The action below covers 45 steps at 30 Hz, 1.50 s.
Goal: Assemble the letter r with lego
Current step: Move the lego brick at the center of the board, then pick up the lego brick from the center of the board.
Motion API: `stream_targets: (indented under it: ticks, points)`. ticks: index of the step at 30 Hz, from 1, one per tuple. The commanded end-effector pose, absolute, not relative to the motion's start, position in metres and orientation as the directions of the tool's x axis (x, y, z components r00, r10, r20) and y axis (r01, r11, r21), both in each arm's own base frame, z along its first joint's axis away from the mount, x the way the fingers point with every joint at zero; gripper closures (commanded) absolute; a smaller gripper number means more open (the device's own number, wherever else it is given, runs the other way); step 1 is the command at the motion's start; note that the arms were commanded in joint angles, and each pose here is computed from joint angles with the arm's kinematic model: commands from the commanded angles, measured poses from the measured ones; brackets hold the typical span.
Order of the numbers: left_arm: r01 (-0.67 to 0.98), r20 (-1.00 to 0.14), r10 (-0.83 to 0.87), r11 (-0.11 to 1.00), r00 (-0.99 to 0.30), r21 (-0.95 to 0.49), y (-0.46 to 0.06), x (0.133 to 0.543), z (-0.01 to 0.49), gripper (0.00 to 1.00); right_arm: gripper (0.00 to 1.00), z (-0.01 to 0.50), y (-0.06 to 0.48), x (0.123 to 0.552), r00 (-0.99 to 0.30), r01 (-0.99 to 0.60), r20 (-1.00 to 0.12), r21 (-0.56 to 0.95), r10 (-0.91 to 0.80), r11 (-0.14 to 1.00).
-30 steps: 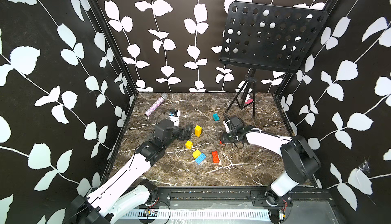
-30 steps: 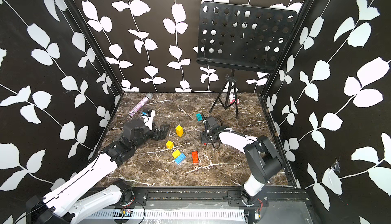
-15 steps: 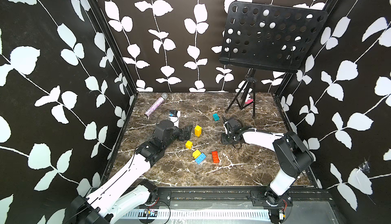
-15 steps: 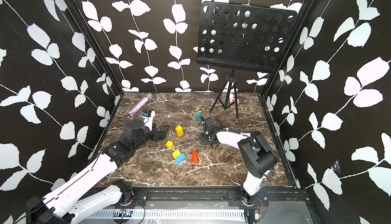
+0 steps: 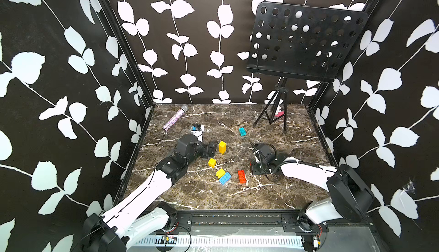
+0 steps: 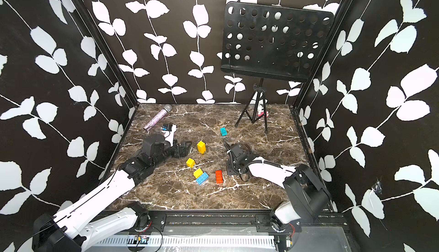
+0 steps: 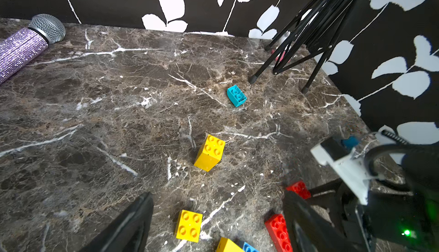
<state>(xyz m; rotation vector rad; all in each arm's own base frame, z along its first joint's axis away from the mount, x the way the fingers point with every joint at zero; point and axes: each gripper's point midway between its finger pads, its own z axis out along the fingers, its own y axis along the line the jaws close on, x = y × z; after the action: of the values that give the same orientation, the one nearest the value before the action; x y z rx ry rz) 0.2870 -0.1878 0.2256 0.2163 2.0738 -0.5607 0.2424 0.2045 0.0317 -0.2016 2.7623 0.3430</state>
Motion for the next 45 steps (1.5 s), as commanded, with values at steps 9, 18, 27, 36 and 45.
stream_targets:
  ticks: [9, 18, 27, 36, 45]
  points:
    - [0.383, -0.905, -0.228, 0.849, -0.358, -0.365, -0.174, 0.281, 0.279, 0.01, 0.46, 0.056, 0.195, 0.243, -0.905, -0.176, -0.414, 0.160, -0.096, 0.971]
    - [0.480, -0.913, -0.346, 0.777, -0.214, -0.407, -0.176, 0.272, 0.309, 0.01, 0.47, 0.096, 0.234, 0.230, -0.840, -0.339, -0.514, 0.249, -0.173, 0.907]
    - [0.426, -0.913, -0.358, 0.807, -0.197, -0.409, -0.163, 0.274, 0.300, 0.01, 0.48, 0.071, 0.265, 0.221, -0.822, -0.446, -0.474, 0.193, -0.315, 0.874]
    - [0.384, -0.919, -0.325, 0.837, -0.226, -0.390, -0.158, 0.276, 0.287, 0.04, 0.46, 0.060, 0.274, 0.222, -0.819, -0.462, -0.453, 0.159, -0.351, 0.873]
    - [0.366, -0.919, -0.284, 0.853, -0.275, -0.373, -0.159, 0.276, 0.274, 0.04, 0.45, 0.043, 0.283, 0.221, -0.815, -0.488, -0.424, 0.135, -0.395, 0.862]
